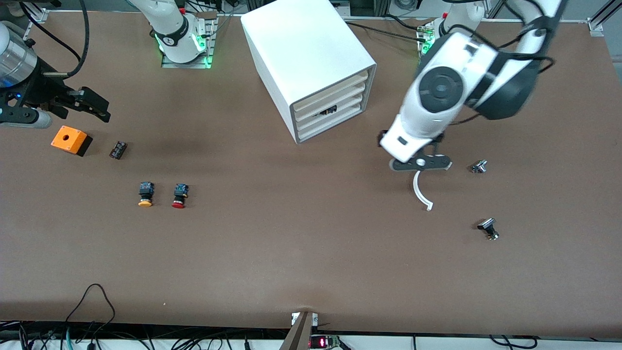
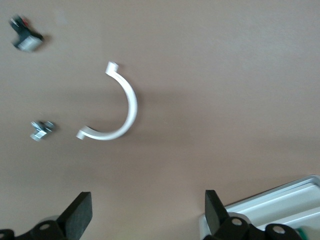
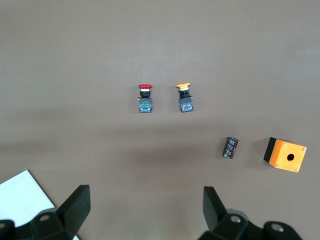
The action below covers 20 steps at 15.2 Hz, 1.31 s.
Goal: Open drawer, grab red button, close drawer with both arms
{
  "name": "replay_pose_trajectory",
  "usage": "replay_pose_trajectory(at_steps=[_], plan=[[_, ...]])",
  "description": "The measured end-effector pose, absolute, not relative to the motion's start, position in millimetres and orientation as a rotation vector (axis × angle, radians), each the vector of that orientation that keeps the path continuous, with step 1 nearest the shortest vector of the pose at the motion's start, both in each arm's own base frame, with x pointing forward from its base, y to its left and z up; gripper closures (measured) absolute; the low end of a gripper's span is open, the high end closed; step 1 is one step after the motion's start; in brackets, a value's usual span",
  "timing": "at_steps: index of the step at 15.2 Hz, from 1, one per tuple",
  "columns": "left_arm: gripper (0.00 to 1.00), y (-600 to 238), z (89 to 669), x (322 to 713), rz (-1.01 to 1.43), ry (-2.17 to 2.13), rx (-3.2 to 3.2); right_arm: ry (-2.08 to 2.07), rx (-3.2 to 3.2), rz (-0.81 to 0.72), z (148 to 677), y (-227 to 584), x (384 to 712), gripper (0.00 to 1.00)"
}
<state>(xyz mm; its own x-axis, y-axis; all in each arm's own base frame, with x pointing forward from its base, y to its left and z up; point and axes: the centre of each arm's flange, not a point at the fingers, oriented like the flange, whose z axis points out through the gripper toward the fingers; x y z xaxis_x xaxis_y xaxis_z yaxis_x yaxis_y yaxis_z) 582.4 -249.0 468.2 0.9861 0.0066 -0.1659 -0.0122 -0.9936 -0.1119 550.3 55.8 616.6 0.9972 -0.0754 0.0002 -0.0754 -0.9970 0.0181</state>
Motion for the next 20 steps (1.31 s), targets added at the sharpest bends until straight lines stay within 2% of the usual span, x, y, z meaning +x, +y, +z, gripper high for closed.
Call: replay_pose_trajectory(at_steps=[4, 10, 14, 16, 20], plan=[[0.0, -158.6, 504.2, 605.4, 0.194, 0.193, -3.003, -0.12, 3.129, 0.003, 618.5, 55.9, 549.7, 0.0], [0.0, -43.6, 546.3, 609.6, 0.146, 0.348, -3.11, -0.121, 3.129, 0.004, 618.5, 55.6, 549.8, 0.0], [0.0, -33.3, 583.6, 588.7, -0.034, 0.338, -3.104, -0.121, 3.13, 0.004, 618.5, 55.7, 549.8, 0.0], [0.0, -18.8, 584.5, 578.0, -0.104, 0.3, -3.1, -0.121, 3.13, 0.004, 618.5, 55.7, 549.8, 0.0], [0.0, -1.8, 568.6, 562.8, -0.032, 0.265, -3.108, -0.121, 3.13, 0.004, 618.5, 55.7, 549.8, 0.0]])
